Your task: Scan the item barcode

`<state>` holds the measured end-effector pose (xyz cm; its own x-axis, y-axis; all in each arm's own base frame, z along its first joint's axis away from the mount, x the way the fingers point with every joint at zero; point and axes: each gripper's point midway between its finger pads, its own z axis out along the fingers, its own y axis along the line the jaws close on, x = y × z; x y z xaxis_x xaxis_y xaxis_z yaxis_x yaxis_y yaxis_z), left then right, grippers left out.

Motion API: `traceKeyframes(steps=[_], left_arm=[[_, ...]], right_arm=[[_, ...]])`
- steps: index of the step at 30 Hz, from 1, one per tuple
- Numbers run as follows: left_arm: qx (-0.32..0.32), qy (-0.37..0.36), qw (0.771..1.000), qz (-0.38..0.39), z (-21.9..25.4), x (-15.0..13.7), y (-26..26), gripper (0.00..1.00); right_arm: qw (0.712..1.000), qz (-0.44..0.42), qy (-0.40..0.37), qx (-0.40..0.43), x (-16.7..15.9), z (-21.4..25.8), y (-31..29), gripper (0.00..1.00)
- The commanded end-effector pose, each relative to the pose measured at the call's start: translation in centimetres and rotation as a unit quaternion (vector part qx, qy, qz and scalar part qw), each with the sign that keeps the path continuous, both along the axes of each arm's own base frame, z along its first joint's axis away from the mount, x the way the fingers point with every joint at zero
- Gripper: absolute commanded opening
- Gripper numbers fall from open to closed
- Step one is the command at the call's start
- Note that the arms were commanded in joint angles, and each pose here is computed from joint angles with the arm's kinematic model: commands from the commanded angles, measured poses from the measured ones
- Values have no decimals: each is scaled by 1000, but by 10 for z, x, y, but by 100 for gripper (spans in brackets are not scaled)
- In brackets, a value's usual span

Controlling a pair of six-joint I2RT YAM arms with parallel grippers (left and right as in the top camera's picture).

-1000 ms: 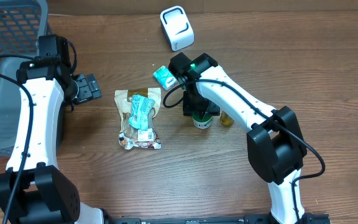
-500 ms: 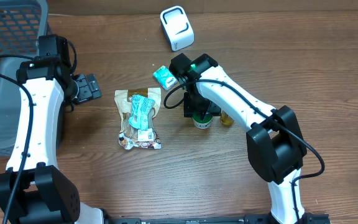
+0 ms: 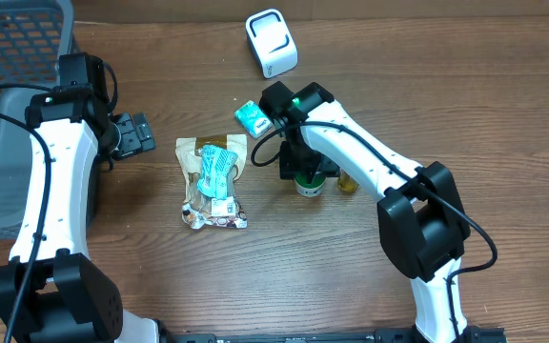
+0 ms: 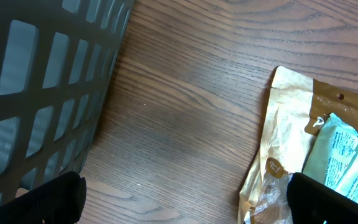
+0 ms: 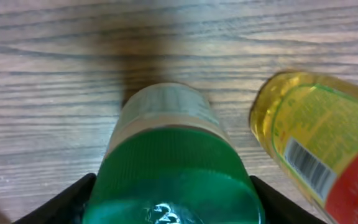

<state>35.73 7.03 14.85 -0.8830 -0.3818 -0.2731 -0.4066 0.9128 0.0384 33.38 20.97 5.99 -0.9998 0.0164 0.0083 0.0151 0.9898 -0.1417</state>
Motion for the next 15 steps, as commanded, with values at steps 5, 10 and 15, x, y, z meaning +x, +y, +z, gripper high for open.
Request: traceKeyframes(steps=[5,10,15], left_arm=[[10,-16,1000,-5,12,3,3,100],[10,-16,1000,-5,12,3,3,100],[10,-16,1000,-5,12,3,3,99]], right_arm=[[1000,4,11,-5,-2,-7,-3,77],[1000,4,10,-7,-2,-7,-3,100],[1000,7,6,-3,1,-3,-1,100]])
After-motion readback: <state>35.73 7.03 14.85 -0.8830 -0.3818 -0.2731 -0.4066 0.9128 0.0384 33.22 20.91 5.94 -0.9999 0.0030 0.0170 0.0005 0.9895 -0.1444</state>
